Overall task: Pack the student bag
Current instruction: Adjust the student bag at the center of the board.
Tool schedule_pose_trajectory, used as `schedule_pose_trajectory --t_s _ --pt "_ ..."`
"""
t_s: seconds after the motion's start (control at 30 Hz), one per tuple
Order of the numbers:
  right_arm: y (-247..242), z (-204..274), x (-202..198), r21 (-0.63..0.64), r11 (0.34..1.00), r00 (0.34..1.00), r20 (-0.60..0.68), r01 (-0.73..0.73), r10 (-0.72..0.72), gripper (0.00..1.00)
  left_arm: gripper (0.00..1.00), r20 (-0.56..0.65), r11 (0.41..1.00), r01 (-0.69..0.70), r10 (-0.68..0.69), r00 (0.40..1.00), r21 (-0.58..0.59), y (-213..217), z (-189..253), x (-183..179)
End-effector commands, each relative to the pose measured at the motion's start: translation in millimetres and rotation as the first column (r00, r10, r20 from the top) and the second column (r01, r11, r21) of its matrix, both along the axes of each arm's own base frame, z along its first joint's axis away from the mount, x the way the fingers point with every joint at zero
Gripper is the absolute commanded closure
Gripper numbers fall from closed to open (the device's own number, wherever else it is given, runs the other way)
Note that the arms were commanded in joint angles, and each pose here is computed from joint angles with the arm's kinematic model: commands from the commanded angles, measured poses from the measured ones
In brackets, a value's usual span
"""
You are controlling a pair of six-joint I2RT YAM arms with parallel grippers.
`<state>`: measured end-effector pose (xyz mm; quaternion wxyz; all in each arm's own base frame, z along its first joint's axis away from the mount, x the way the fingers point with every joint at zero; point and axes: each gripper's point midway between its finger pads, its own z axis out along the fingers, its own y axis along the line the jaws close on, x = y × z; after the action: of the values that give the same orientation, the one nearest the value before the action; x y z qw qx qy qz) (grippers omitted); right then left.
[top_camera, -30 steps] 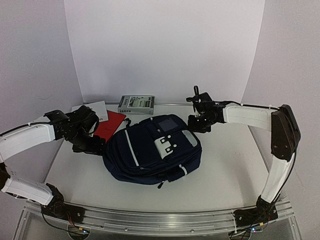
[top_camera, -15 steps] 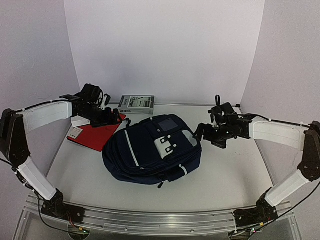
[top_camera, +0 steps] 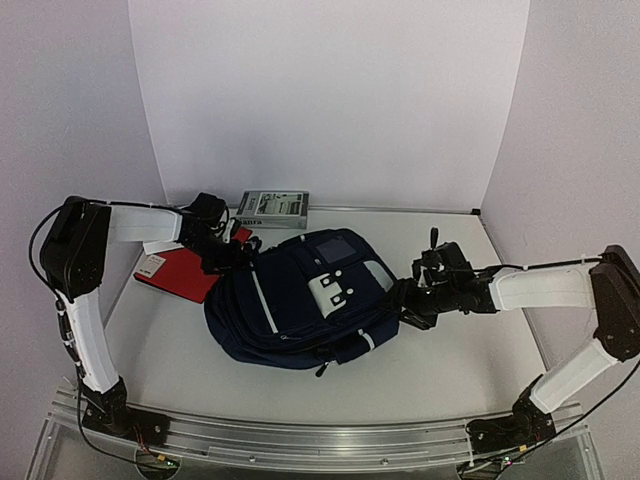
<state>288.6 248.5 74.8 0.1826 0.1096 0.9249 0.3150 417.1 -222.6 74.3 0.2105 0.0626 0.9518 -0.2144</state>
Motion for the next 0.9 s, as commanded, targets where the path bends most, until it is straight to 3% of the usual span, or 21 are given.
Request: schedule_pose_trajectory --t_s 0.0,0.27,0.4,0.63,0.73,0.87 --pt "11 -3 22 0.031 0.999 0.998 0.061 0.032 -0.034 0.36 0.13 -0.067 0.999 0.029 -0.031 0.997 -0.033 -14 -24 -32" --pt "3 -22 62 -0.059 0.995 0.991 0.116 0.079 -0.072 0.4 0.14 -0.163 0.986 0.145 -0.158 0.974 -0.086 -60 -45 -122" --pt "-8 -21 94 -0.076 0.992 0.986 0.146 0.098 -0.086 0.42 0.16 -0.202 0.973 0.163 -0.195 0.96 -0.166 -82 -37 -161" --pt "-41 -5 151 -0.115 0.981 0.964 0.232 0.157 -0.128 0.43 0.15 -0.127 0.854 0.369 -0.438 0.89 -0.366 -144 17 -237" --pt "-62 4 159 -0.181 0.966 0.958 0.251 0.186 -0.138 0.41 0.15 -0.097 0.856 0.371 -0.43 0.898 -0.361 -140 37 -242" --pt "-90 30 153 -0.312 0.919 0.945 0.293 0.24 -0.147 0.34 0.11 -0.025 0.923 0.271 -0.288 0.957 -0.274 -105 61 -219"
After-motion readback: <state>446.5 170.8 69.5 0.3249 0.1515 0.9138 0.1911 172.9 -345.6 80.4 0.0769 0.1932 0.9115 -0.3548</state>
